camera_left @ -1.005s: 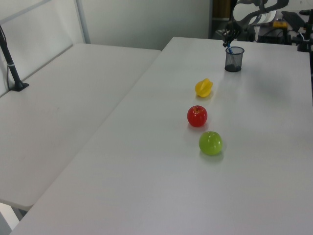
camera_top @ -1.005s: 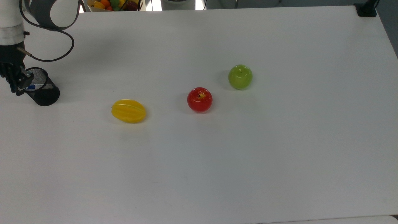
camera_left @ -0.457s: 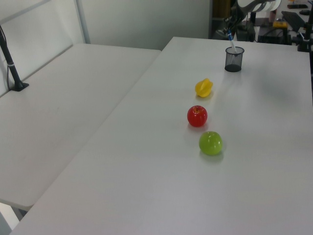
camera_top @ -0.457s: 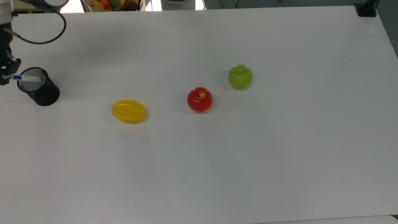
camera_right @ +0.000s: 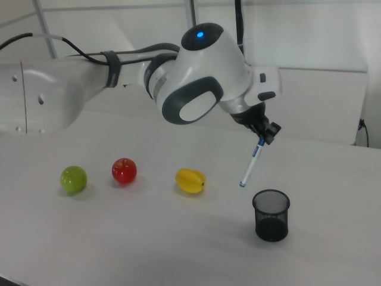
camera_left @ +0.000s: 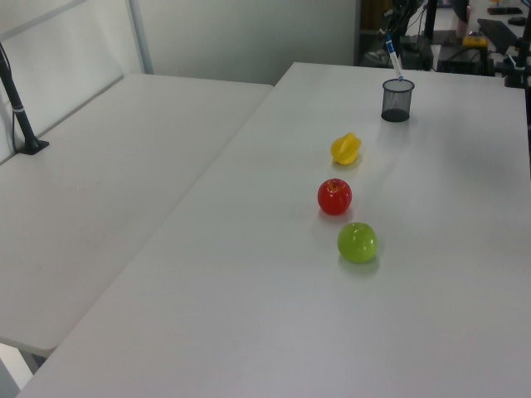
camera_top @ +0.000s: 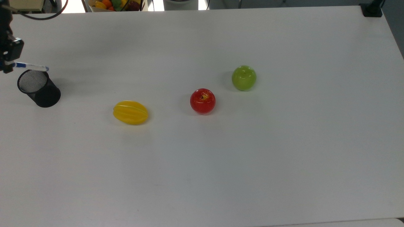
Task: Take marker pen
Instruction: 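Carry the marker away from the cup toward the red apple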
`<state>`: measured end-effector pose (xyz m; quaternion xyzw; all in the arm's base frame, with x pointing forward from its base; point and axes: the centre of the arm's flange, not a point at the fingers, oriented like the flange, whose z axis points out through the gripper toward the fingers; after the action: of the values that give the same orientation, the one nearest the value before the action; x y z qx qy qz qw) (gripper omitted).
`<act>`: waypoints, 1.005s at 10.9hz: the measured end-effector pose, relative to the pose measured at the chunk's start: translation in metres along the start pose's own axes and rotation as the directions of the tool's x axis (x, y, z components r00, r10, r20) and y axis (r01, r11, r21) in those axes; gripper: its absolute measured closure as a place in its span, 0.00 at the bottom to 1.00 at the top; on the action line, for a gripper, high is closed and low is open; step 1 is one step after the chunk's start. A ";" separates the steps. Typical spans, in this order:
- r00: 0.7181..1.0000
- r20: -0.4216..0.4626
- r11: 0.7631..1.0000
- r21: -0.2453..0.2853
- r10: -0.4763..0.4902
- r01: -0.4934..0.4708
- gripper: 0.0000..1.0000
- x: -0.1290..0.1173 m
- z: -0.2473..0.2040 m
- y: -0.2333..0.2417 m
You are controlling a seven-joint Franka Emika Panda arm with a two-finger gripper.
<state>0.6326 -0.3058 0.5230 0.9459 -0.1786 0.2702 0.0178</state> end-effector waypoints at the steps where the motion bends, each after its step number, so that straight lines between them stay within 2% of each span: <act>1: 0.999 0.035 0.999 0.033 -0.016 0.014 0.83 -0.001 -0.009 -0.015; 3: 0.987 0.148 0.992 0.119 -0.067 0.049 0.83 -0.011 -0.028 -0.052; 5: 0.958 0.250 0.978 0.186 -0.141 0.096 0.83 -0.024 -0.046 -0.090; 6: 0.939 0.297 0.973 0.198 -0.174 0.117 0.83 -0.031 -0.053 -0.106; 8: 0.902 0.384 0.973 0.186 -0.198 0.134 0.83 -0.045 -0.058 -0.136; 11: 0.856 0.460 0.967 0.193 -0.237 0.164 0.83 -0.065 -0.057 -0.195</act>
<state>0.6205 -0.0945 0.5502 0.9953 -0.0575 0.0368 -0.0686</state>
